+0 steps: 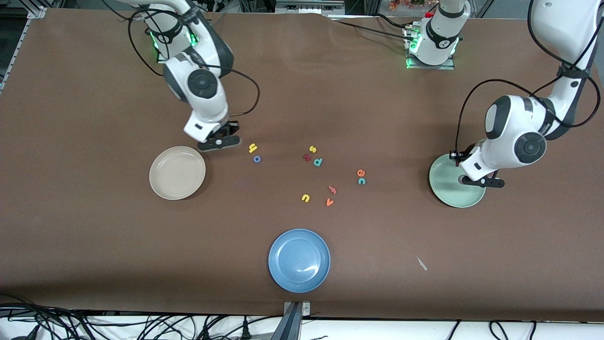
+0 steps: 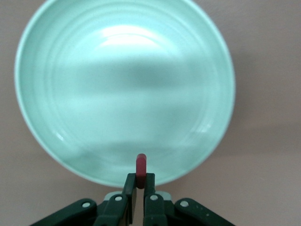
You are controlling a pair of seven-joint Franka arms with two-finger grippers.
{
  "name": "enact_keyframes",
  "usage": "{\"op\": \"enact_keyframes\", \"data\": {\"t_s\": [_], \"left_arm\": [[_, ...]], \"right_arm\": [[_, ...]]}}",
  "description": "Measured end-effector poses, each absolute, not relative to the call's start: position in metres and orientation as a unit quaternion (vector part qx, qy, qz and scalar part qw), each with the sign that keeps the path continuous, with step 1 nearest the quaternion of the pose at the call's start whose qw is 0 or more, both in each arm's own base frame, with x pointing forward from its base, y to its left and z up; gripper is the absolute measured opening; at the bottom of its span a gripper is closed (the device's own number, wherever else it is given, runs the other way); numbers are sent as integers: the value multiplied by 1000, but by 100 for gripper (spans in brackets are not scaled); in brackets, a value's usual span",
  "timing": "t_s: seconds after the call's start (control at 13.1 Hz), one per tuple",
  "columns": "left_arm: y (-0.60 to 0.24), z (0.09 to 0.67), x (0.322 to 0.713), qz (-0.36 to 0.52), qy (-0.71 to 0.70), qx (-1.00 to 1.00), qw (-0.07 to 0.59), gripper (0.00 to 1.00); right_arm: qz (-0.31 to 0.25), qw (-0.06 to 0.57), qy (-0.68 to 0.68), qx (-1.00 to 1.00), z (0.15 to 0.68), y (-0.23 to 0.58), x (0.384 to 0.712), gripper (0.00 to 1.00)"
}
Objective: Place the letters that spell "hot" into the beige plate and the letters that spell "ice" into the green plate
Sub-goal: 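Place the orange letter on cream plate and pink on green plate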
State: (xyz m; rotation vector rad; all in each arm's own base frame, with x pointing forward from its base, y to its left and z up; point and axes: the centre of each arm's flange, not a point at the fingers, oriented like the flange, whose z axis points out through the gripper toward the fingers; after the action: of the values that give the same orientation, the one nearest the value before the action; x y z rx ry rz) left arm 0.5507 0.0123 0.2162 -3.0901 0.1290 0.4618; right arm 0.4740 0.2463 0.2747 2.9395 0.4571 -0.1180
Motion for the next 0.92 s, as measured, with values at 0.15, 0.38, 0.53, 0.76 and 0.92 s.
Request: {"op": "enact_keyframes", "data": {"t_s": [0.15, 0.38, 0.53, 0.76, 0.92], "left_arm": [[16, 199, 550, 152, 40, -988, 2, 7], [16, 202, 554, 146, 40, -988, 1, 33], [10, 222, 565, 126, 42, -991, 3, 56], [-41, 284, 580, 121, -5, -993, -10, 88], [-93, 318, 583, 119, -51, -992, -14, 100]], "right_arm": [[-53, 65, 172, 981, 293, 202, 492, 19], [-56, 48, 195, 978, 306, 147, 510, 19], [-57, 48, 202, 976, 306, 135, 513, 19], [-62, 48, 214, 974, 304, 116, 516, 19], [-62, 47, 213, 974, 300, 103, 519, 19]]}}
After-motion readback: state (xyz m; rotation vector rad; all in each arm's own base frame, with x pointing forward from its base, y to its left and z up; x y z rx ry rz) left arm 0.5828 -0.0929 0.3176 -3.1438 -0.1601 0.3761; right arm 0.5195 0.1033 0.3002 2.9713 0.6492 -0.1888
